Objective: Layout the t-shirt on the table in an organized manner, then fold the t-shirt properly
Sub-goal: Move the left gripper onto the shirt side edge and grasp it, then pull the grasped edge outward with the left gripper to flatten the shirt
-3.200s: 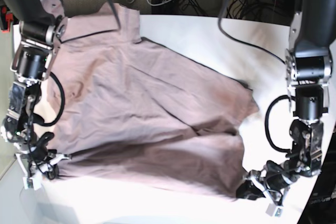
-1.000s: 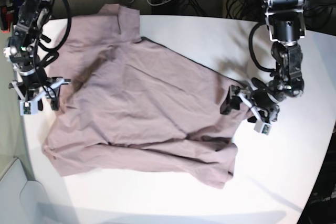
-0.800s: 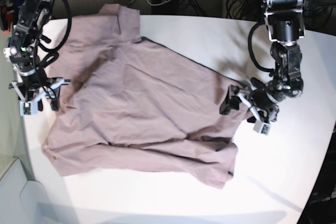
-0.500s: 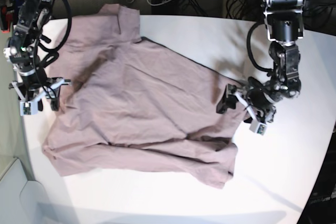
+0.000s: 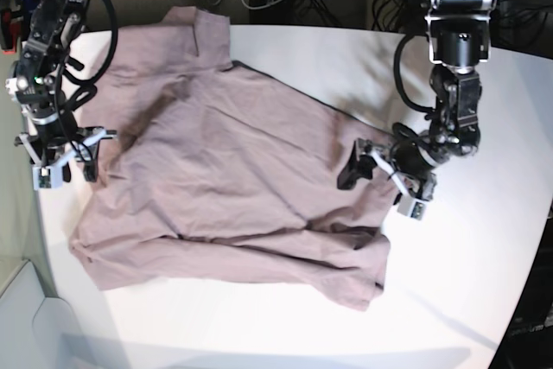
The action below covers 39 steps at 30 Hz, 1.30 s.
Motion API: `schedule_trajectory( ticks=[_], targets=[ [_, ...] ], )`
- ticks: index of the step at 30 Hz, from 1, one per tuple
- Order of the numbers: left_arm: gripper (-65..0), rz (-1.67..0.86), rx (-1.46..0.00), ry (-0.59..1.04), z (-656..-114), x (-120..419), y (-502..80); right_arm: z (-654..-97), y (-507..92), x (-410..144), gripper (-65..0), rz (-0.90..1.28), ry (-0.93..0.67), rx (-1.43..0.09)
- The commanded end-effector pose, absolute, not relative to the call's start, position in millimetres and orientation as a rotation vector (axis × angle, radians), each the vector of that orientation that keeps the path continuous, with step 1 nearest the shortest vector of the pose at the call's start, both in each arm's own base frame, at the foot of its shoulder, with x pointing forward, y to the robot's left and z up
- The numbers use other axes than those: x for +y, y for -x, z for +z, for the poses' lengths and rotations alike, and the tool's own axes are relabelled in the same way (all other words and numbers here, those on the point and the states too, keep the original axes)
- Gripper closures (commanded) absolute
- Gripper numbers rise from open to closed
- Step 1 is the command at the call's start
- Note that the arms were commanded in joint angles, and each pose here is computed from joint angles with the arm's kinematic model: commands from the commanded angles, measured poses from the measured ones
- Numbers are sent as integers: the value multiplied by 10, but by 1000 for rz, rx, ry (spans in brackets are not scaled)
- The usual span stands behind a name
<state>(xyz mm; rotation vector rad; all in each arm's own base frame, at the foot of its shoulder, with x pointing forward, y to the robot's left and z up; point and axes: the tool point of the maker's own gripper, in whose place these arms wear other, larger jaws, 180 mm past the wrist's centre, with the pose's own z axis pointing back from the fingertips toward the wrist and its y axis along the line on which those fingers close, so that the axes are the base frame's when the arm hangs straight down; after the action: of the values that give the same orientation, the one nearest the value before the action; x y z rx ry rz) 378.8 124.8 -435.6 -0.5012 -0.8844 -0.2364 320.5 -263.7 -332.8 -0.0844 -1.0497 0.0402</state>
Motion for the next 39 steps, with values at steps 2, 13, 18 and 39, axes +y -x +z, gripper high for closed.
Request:
schedule_trajectory(
  ticks=[2,13,18,39],
  targets=[
    [-650,-294,-637,458,-4863,1194,-3326,-3175,-3277,-2621,-302,41,81,-1111],
    [-650,-161,-632,533,-4860,1099,-3280,-3329,-3204,-2428,-302,2,25,-1089],
    [-650,-92,-654,549,-4824,1206,-3318,-3331,-3204,-2424,-302,1,24,-1089],
    [-650,-137,-694,441,-4746,1416,-3036,-3330,-3201,-2434,-302,-2,26,-1090]
  ],
)
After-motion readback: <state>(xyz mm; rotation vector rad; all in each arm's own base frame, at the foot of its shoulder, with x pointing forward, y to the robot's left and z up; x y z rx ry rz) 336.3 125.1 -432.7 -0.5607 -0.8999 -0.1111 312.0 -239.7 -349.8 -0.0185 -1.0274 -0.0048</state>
